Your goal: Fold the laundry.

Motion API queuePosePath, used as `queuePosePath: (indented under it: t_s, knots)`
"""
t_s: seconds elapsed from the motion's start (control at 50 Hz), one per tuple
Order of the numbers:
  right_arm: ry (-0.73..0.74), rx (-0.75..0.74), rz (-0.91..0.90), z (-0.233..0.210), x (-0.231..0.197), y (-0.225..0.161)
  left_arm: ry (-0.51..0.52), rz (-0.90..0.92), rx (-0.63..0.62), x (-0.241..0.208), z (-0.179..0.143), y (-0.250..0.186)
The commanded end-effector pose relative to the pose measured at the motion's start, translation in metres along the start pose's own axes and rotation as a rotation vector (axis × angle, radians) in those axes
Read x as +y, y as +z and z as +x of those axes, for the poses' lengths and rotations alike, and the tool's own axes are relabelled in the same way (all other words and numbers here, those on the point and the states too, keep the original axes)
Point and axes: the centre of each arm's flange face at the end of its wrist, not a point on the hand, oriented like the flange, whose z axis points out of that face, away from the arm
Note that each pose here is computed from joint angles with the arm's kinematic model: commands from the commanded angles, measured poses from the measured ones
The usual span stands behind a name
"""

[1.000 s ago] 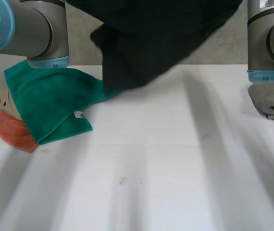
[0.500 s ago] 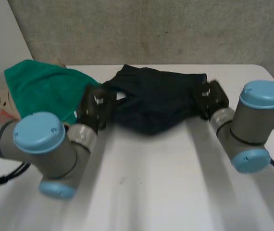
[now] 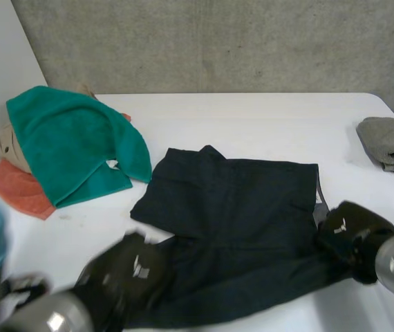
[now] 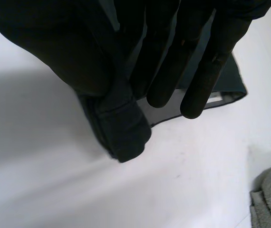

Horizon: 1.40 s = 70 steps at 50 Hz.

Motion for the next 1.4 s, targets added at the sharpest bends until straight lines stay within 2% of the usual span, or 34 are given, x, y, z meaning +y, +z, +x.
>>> queuePosePath:
  t_s: [0.02, 0.16, 0.22, 0.3, 0.4, 0.5, 0.62, 0.72, 0.74, 0.82, 0.96, 1.06, 1.14, 1.24, 1.28, 1.34, 1.4]
  knots:
    - [0.136, 0.135, 0.086, 0.028, -0.012, 0.054, -0.033, 0.104, -0.244, -0.012, -0.061, 0.102]
    - [0.190, 0.330, 0.221, 0.068, -0.030, 0.114, -0.031, 0.245, -0.503, -0.036, -0.119, 0.183]
    - [0.190, 0.412, 0.253, 0.083, -0.035, 0.143, -0.013, 0.276, -0.628, -0.026, -0.150, 0.216]
    - [0.192, 0.465, 0.302, 0.091, -0.041, 0.174, 0.060, 0.307, -0.700, -0.019, -0.156, 0.246]
    - [0.182, 0.508, 0.401, 0.083, -0.053, 0.209, 0.083, 0.380, -0.763, -0.016, -0.148, 0.268]
    - [0.274, 0.532, 0.426, 0.087, -0.056, 0.204, 0.072, 0.427, -0.836, -0.016, -0.142, 0.270]
    - [0.451, 0.451, 0.385, 0.097, -0.043, 0.153, 0.032, 0.415, -0.885, -0.027, -0.137, 0.231]
    - [0.520, 0.281, 0.281, 0.081, -0.027, 0.120, -0.015, 0.407, -0.854, -0.027, -0.127, 0.203]
    - [0.542, 0.208, 0.230, 0.070, -0.018, 0.118, -0.046, 0.419, -0.840, -0.027, -0.124, 0.193]
    - [0.581, 0.116, 0.147, 0.053, 0.003, 0.118, -0.144, 0.449, -0.782, -0.026, -0.112, 0.174]
    - [0.567, 0.163, 0.178, 0.047, 0.018, 0.132, -0.298, 0.440, -0.643, -0.018, -0.094, 0.158]
    - [0.568, 0.195, 0.171, 0.042, 0.030, 0.154, -0.396, 0.444, -0.440, -0.022, -0.080, 0.150]
    - [0.563, 0.283, 0.136, 0.055, 0.041, 0.151, -0.461, 0.460, -0.288, -0.031, -0.075, 0.135]
    - [0.426, 0.428, 0.123, 0.087, 0.045, 0.123, -0.540, 0.526, -0.165, -0.042, -0.085, 0.114]
    - [0.297, 0.477, 0.082, 0.096, 0.049, 0.115, -0.577, 0.556, -0.138, -0.044, -0.094, 0.106]
    - [0.138, 0.506, 0.053, 0.102, 0.047, 0.114, -0.601, 0.590, -0.123, -0.048, -0.101, 0.098]
    - [0.046, 0.532, 0.083, 0.102, 0.034, 0.112, -0.616, 0.623, -0.136, -0.052, -0.110, 0.089]
